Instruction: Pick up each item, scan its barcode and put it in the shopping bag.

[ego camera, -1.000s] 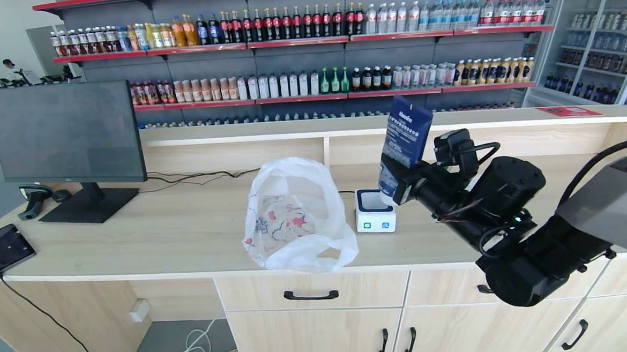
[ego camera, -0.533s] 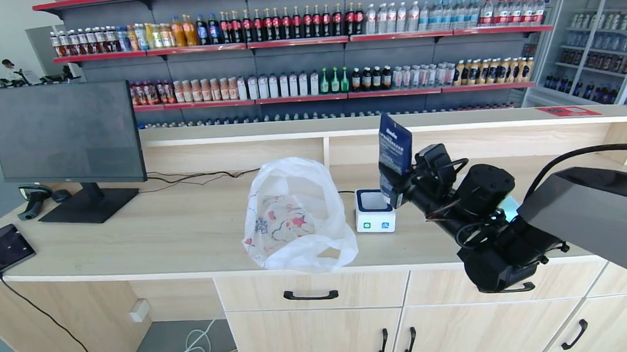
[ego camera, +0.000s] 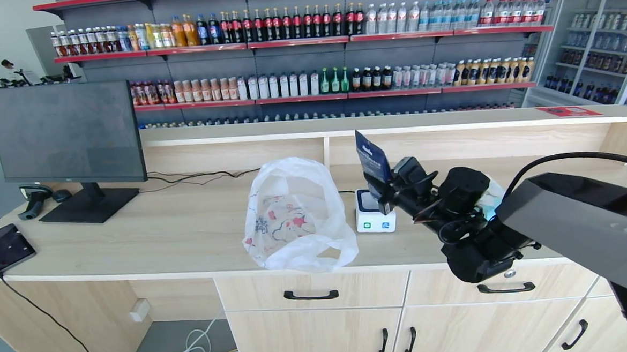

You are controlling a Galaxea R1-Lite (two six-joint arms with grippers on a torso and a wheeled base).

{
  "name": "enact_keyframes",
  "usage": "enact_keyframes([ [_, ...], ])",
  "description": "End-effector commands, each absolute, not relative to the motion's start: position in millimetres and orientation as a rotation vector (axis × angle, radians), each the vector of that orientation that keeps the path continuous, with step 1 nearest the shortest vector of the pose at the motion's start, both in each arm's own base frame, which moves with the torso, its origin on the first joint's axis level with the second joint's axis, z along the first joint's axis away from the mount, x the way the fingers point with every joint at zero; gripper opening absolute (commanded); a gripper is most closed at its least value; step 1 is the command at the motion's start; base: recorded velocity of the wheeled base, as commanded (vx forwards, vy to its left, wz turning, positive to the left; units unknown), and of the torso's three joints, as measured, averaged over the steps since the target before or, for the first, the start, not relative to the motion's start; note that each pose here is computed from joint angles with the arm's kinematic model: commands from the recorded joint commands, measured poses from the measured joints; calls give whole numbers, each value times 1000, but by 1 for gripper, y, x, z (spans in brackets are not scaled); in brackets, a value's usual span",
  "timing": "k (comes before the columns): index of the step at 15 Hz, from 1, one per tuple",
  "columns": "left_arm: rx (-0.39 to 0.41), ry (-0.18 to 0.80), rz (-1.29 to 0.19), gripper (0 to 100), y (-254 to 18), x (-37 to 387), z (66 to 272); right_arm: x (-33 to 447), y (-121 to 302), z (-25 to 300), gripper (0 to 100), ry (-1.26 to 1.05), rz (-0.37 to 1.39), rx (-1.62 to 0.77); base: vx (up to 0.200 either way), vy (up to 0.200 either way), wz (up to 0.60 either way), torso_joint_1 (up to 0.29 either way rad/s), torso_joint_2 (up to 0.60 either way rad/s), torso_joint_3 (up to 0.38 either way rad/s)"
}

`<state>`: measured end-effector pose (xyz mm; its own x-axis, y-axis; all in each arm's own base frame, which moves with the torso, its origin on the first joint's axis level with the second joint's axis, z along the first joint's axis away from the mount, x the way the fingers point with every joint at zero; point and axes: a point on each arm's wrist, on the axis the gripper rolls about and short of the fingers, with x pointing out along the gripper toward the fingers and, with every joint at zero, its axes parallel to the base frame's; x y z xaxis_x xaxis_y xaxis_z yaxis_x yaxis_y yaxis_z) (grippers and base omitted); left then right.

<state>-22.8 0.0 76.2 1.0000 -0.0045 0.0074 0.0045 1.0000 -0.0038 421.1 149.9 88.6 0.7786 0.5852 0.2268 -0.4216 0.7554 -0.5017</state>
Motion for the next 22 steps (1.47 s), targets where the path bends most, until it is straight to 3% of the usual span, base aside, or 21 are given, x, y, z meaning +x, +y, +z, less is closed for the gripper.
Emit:
enact_keyframes([
  [1, -5, -8, -5, 0, 0, -23, 76, 432, 146, 92, 0, -418, 602, -547, 0, 0, 0, 0, 0, 0],
  [7, -3, -11, -3, 0, 0, -23, 77, 450, 137, 96, 0, -406, 631, -695, 0, 0, 0, 0, 0, 0],
  [9, -2, -12, -3, 0, 0, -23, 77, 465, 134, 86, 0, -486, 725, -743, 0, 0, 0, 0, 0, 0],
  [22, -8, -8, -3, 0, 0, -23, 76, 473, 120, 63, 0, -457, 717, -791, 0, 0, 0, 0, 0, 0],
])
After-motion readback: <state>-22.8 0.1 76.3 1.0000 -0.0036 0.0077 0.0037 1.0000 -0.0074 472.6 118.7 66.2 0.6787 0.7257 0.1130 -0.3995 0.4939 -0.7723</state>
